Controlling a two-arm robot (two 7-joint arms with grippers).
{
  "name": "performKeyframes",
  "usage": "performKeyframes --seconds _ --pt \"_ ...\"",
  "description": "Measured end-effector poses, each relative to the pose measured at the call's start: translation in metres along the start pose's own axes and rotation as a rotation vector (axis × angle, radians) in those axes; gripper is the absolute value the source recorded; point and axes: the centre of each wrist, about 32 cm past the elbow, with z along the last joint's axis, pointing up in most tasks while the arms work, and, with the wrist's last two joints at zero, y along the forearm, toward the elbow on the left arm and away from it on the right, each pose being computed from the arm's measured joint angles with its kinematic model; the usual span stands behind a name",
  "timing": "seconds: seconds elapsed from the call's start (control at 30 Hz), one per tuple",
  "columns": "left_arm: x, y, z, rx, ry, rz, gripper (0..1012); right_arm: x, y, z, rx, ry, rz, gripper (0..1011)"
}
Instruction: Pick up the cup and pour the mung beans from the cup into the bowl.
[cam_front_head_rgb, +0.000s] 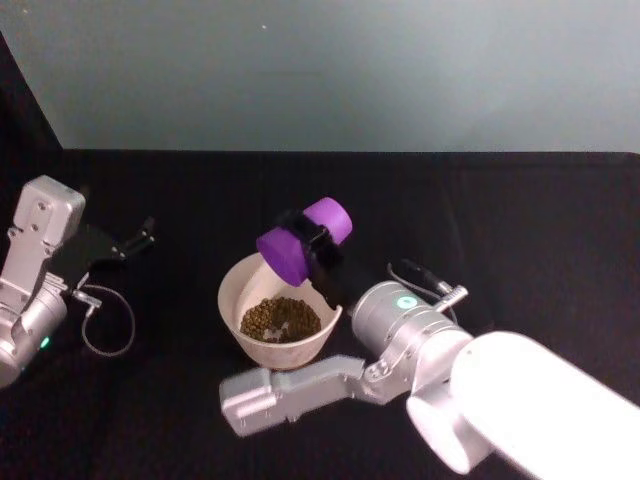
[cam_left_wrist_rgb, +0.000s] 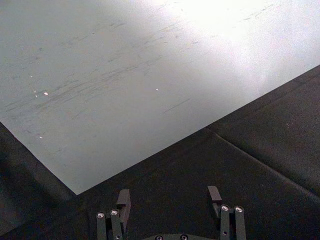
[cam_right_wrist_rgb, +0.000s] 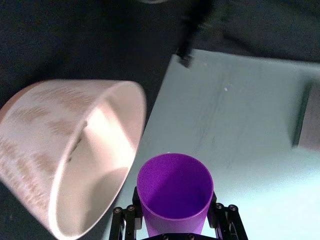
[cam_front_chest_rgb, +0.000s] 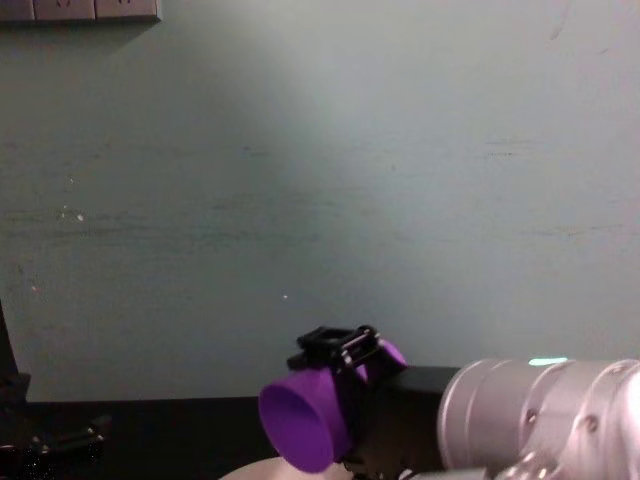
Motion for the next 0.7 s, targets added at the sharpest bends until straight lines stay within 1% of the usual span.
performKeyframes --seconds 0.03,0.1,0.13,0.17,0.2,0.23,0.27,0.33,0.37,0.4,0.43,0.47,0.5,0.57,0.6,0.67,0.7 --pt "0.0000 0.0000 0.0000 0.000 0.000 0.000 1000 -0.001 0.000 -0.004 0.007 0.076 -0.012 718" --pt "0.0000 0.0000 0.0000 0.000 0.000 0.000 1000 -0.002 -0.001 -0.009 0.017 0.149 -0.025 718" --pt "0.0000 0.0000 0.0000 0.000 0.000 0.000 1000 -0.003 -0.001 -0.013 0.027 0.222 -0.036 718" --pt "0.0000 0.0000 0.0000 0.000 0.000 0.000 1000 -0.004 -0.002 -0.015 0.031 0.258 -0.041 718" --pt "0.0000 0.0000 0.0000 0.000 0.000 0.000 1000 -0.005 -0.002 -0.020 0.039 0.318 -0.052 718" --pt "0.0000 0.0000 0.0000 0.000 0.000 0.000 1000 -0.005 -0.002 -0.020 0.039 0.318 -0.052 718" --pt "0.0000 0.0000 0.0000 0.000 0.000 0.000 1000 -0.007 -0.003 -0.025 0.046 0.383 -0.064 718" --pt "0.0000 0.0000 0.0000 0.000 0.000 0.000 1000 -0.009 -0.004 -0.030 0.055 0.450 -0.074 718" --pt "0.0000 0.0000 0.0000 0.000 0.000 0.000 1000 -0.012 -0.004 -0.036 0.063 0.517 -0.084 718" --pt "0.0000 0.0000 0.0000 0.000 0.000 0.000 1000 -0.013 -0.005 -0.039 0.066 0.550 -0.088 718" --pt "0.0000 0.0000 0.0000 0.000 0.000 0.000 1000 -0.016 -0.005 -0.043 0.069 0.609 -0.091 718" --pt "0.0000 0.0000 0.0000 0.000 0.000 0.000 1000 -0.016 -0.005 -0.043 0.069 0.609 -0.091 718" --pt "0.0000 0.0000 0.0000 0.000 0.000 0.000 1000 -0.020 -0.005 -0.048 0.070 0.671 -0.090 718" --pt "0.0000 0.0000 0.0000 0.000 0.000 0.000 1000 -0.024 -0.005 -0.053 0.074 0.734 -0.091 718" --pt "0.0000 0.0000 0.0000 0.000 0.000 0.000 1000 -0.029 -0.005 -0.058 0.077 0.805 -0.093 718" --pt "0.0000 0.0000 0.0000 0.000 0.000 0.000 1000 -0.035 -0.006 -0.063 0.084 0.875 -0.098 718" --pt "0.0000 0.0000 0.0000 0.000 0.000 0.000 1000 -0.040 -0.006 -0.067 0.094 0.935 -0.104 718"
